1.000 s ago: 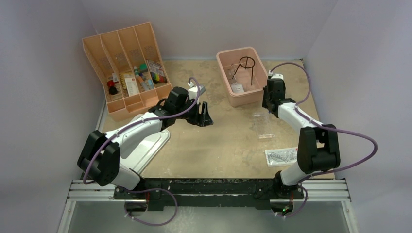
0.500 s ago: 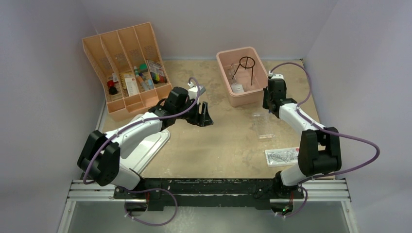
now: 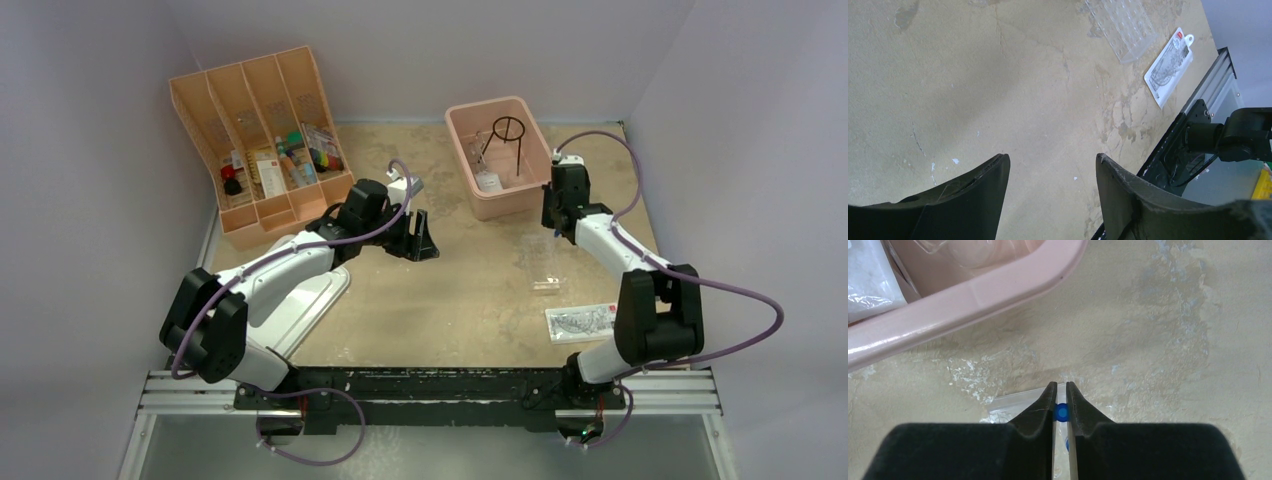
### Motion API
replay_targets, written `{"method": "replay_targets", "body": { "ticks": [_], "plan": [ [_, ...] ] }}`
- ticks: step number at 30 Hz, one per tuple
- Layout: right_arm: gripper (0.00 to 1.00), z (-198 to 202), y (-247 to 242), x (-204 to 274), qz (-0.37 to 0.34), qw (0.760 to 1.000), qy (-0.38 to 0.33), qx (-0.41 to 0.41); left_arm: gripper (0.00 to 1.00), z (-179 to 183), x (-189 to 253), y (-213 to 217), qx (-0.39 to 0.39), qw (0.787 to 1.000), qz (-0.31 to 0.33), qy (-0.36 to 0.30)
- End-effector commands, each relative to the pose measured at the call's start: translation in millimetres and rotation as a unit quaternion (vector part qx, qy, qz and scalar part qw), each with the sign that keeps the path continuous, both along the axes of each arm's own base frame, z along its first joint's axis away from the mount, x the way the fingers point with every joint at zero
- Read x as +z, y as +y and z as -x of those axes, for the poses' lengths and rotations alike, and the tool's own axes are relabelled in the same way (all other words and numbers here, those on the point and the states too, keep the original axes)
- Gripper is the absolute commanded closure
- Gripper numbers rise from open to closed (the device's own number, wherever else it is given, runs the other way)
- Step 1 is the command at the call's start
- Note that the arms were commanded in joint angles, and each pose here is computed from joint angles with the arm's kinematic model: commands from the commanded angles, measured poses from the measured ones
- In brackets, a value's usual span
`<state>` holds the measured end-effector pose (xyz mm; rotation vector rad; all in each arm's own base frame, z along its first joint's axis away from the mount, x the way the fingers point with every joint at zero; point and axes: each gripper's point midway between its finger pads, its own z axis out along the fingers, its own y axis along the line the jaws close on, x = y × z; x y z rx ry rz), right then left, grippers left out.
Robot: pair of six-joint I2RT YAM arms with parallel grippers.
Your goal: Organize the chemistry lab equipment
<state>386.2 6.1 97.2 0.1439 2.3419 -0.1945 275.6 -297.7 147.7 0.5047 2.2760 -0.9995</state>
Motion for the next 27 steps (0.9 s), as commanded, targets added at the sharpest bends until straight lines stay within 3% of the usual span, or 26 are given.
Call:
{"method": "replay_targets", "body": {
  "ticks": [1,21,27],
  "plan": [
    [0.87,8,-7,15,0.011,1.000,-0.007,-0.006,0.37,-6,13,-6,-0.008,1.000,0.018,-0.023],
    [0.89,27,-6,13,0.002,1.000,0.019,-0.008,0.37,-6,11,-5,-0.008,1.000,0.018,-0.021],
    [0.82,22,-6,24,0.000,1.000,0.003,-0.018,0.37,-6,12,-6,-0.008,1.000,0.018,-0.021]
  ]
}}
